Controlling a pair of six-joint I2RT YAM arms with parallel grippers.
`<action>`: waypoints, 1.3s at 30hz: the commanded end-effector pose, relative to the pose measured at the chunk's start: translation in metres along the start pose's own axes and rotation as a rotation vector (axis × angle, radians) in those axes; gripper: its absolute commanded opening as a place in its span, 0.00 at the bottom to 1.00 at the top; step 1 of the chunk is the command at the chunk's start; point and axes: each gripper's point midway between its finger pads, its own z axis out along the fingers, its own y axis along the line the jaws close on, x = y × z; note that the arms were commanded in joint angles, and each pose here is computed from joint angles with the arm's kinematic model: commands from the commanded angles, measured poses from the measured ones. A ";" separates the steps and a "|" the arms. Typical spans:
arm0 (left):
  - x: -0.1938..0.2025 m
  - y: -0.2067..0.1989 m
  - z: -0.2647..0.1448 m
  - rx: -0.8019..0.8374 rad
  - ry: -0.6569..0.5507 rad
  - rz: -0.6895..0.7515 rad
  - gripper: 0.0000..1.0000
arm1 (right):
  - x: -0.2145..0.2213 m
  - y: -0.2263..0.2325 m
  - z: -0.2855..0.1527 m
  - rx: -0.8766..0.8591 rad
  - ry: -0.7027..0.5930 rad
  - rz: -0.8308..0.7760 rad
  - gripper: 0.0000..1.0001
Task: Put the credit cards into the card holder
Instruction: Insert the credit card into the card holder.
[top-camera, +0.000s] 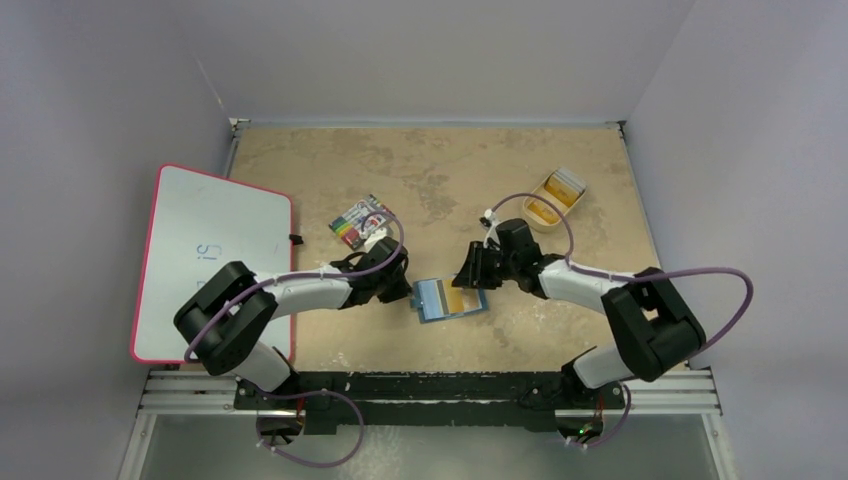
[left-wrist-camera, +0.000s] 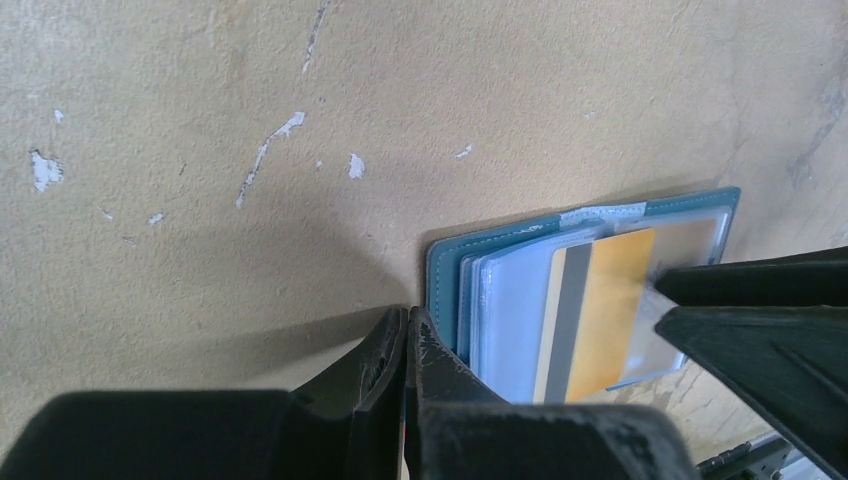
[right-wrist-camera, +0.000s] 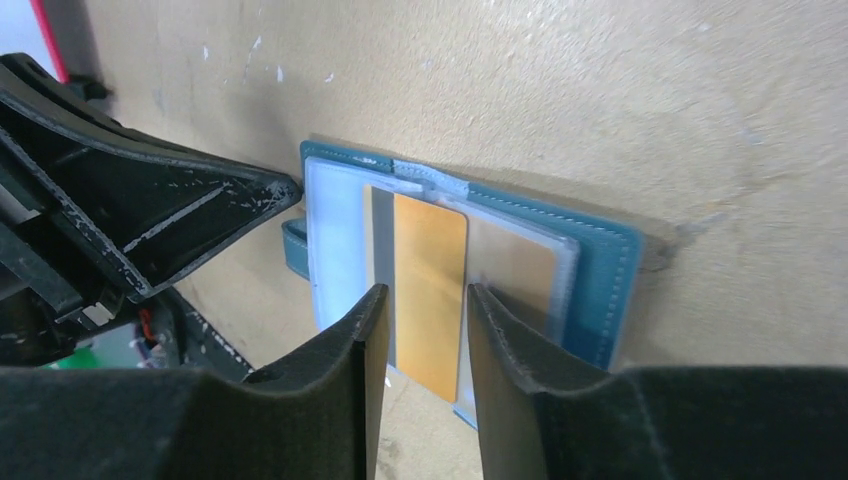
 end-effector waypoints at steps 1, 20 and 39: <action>-0.005 0.015 -0.004 -0.048 -0.034 -0.006 0.00 | -0.007 -0.010 -0.013 0.096 -0.030 -0.041 0.39; -0.001 0.012 -0.004 -0.031 -0.016 0.003 0.00 | 0.012 0.014 0.010 0.002 0.002 0.005 0.37; -0.001 0.014 0.003 -0.048 -0.017 0.004 0.00 | 0.010 0.069 0.022 -0.200 0.028 -0.025 0.33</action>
